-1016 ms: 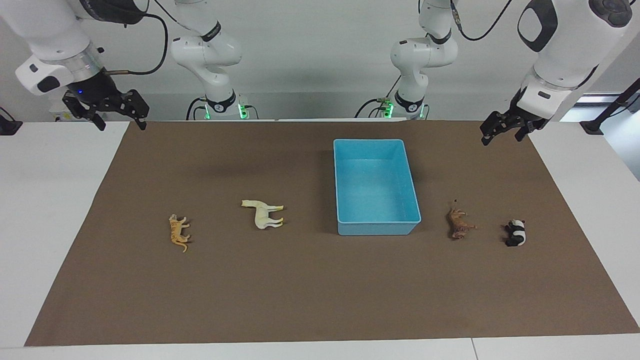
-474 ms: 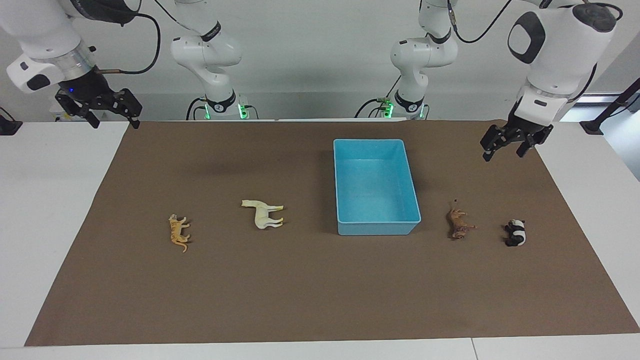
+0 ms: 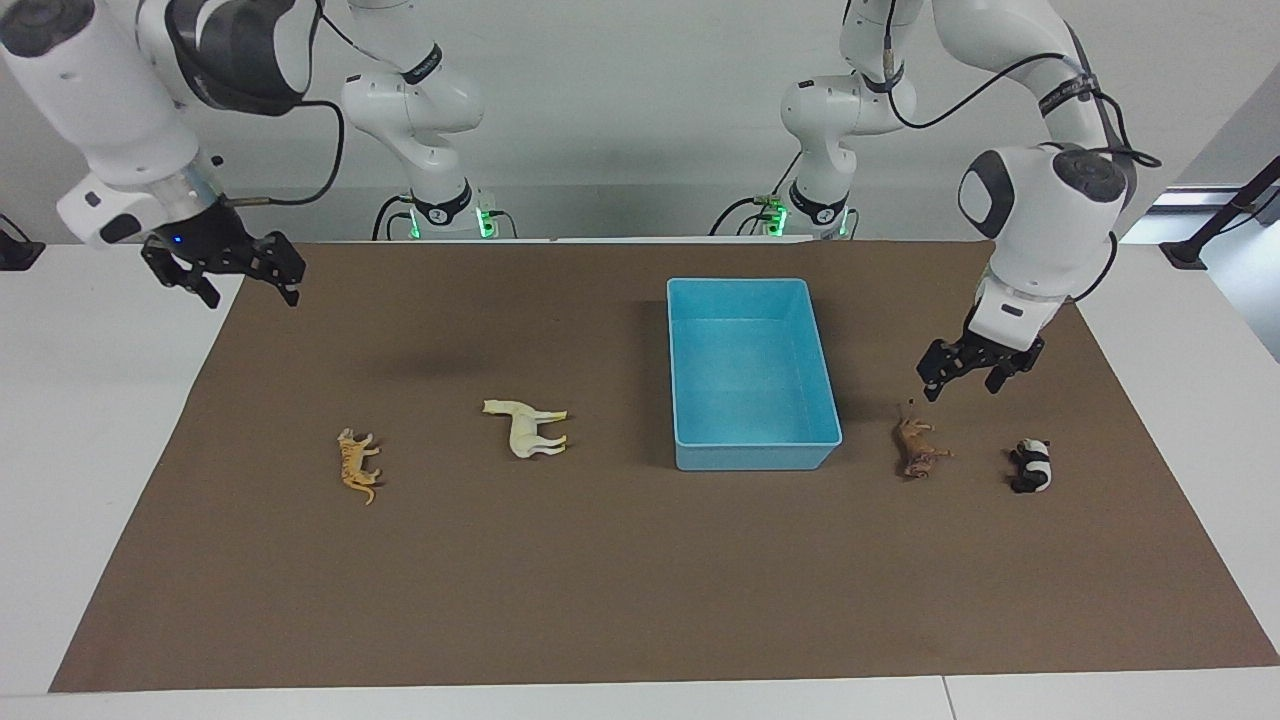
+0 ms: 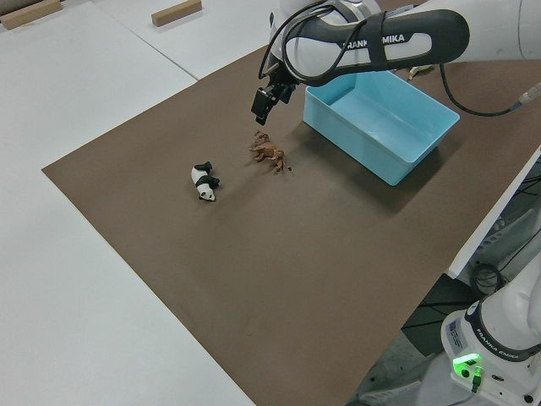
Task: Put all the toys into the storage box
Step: 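Reach the left gripper to the brown horse while the right gripper reaches the tan deer, then close the left gripper on the brown horse while the right gripper grasps the deer, then lower the brown horse into the box while the right gripper lifts the deer, then carry the tan deer into the box while the left gripper returns to the dog, then release the deer in the box and move the right gripper to the cream horse, then grasp the cream horse with the right gripper while the left gripper grasps the dog, then carry the black-and-white dog with the left gripper into the box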
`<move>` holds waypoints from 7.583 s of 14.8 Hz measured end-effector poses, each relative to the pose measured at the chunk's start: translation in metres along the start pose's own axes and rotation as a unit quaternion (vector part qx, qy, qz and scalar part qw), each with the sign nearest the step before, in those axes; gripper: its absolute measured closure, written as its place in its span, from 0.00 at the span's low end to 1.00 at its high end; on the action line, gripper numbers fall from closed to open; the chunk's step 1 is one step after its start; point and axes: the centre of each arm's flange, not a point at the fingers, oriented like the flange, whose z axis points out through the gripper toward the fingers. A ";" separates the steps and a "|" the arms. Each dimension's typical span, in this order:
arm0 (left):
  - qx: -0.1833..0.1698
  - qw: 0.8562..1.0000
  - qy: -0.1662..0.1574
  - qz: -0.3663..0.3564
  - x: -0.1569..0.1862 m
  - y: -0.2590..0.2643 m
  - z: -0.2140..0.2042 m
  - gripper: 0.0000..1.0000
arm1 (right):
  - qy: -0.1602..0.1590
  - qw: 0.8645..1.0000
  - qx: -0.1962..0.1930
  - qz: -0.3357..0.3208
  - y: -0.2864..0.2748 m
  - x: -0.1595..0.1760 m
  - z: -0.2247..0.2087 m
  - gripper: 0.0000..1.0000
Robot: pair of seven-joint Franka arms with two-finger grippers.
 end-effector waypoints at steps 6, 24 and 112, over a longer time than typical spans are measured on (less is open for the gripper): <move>0.027 0.999 0.000 -0.024 0.003 0.001 0.053 0.00 | 0.028 0.997 -0.013 -0.067 0.002 0.023 0.092 0.00; 0.023 0.999 0.004 -0.024 -0.018 -0.002 0.081 0.49 | 0.015 0.995 0.026 -0.097 0.002 0.031 0.201 0.10; 0.014 0.994 -0.070 -0.085 -0.102 0.236 -0.109 0.49 | 0.000 0.999 -0.006 0.052 -0.246 0.032 -0.041 0.59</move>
